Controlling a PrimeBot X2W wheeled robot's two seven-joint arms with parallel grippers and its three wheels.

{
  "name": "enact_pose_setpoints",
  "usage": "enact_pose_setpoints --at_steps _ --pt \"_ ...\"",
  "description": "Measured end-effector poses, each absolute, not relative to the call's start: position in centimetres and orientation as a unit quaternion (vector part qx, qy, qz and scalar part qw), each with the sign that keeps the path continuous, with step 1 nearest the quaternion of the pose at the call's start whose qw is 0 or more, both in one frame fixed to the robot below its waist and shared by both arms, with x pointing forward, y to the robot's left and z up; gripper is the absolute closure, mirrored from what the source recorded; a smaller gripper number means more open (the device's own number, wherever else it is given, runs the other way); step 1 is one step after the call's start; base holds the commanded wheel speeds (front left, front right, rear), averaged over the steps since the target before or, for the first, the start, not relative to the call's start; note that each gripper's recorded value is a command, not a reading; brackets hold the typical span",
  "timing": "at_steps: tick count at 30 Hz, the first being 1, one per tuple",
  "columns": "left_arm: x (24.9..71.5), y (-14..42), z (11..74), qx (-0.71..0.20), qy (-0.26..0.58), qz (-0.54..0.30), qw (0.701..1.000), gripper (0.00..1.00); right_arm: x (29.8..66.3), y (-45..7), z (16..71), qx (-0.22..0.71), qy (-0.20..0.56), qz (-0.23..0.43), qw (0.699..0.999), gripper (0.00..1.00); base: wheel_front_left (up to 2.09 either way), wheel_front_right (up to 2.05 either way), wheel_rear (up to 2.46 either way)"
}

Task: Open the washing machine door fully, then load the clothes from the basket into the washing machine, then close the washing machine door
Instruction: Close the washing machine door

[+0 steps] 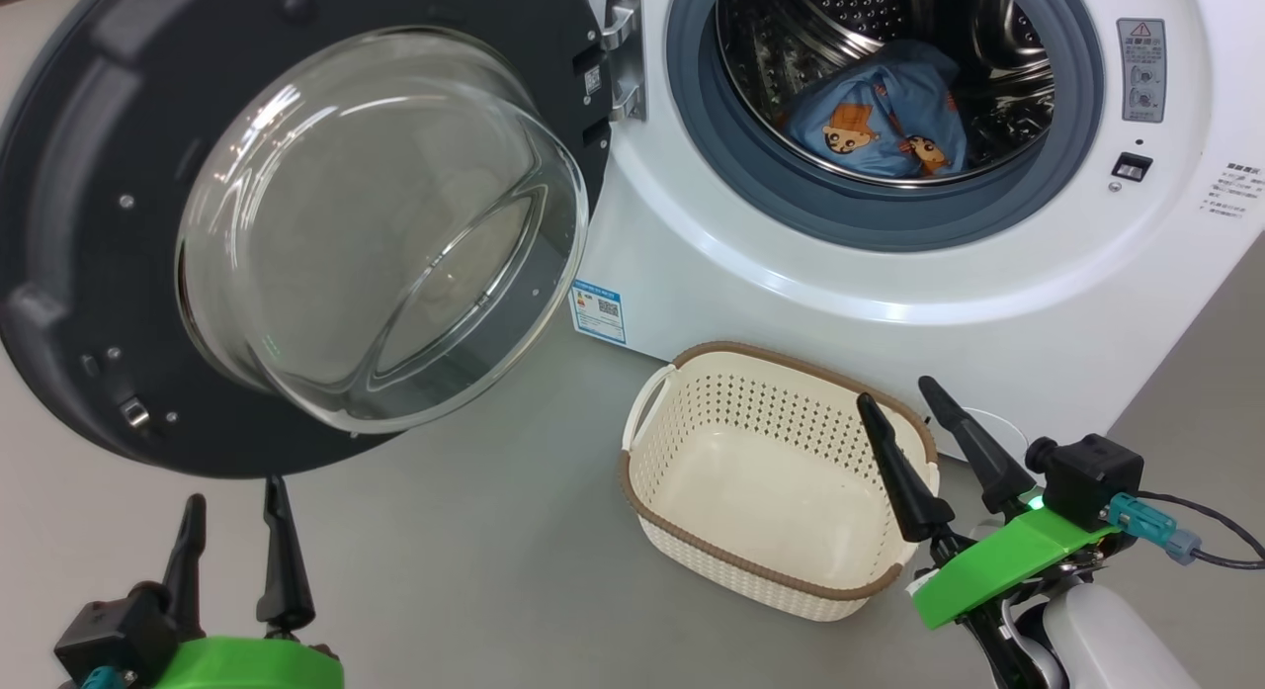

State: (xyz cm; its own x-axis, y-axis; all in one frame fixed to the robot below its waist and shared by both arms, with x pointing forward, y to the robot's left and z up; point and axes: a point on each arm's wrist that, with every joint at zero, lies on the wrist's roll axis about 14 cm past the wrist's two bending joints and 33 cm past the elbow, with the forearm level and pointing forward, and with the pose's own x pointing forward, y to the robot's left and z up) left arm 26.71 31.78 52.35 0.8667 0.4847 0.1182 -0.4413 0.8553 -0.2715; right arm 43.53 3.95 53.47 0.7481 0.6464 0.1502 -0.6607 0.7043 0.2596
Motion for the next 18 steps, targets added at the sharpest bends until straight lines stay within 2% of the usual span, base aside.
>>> enact_pose_setpoints --at_steps 9,10,12,13,14,18 --pt "27.1 31.7 52.6 -0.118 -0.095 0.237 0.960 0.00 43.6 3.3 53.4 0.146 -0.024 0.347 0.926 0.00 0.00 0.00 0.00" --pt "27.1 31.7 52.6 -0.118 -0.096 0.236 0.960 0.08 43.6 3.2 53.4 0.147 -0.024 0.346 0.926 0.00 0.00 0.00 0.00" --pt "27.2 31.7 52.8 -0.118 -0.099 0.234 0.960 0.55 43.6 3.0 53.4 0.148 -0.024 0.344 0.927 0.00 0.00 0.00 0.00" --pt "27.3 31.8 53.1 -0.118 -0.104 0.233 0.960 0.89 43.5 2.8 53.5 0.148 -0.025 0.342 0.928 0.00 0.00 0.00 0.00" --pt "27.4 31.7 53.3 -0.119 -0.107 0.230 0.960 1.00 43.5 2.7 53.5 0.148 -0.025 0.341 0.928 0.00 0.00 0.00 0.00" --pt "27.6 32.0 54.0 -0.128 -0.122 0.223 0.959 1.00 43.5 2.2 53.6 0.147 -0.027 0.336 0.930 0.00 0.00 0.00 0.00"
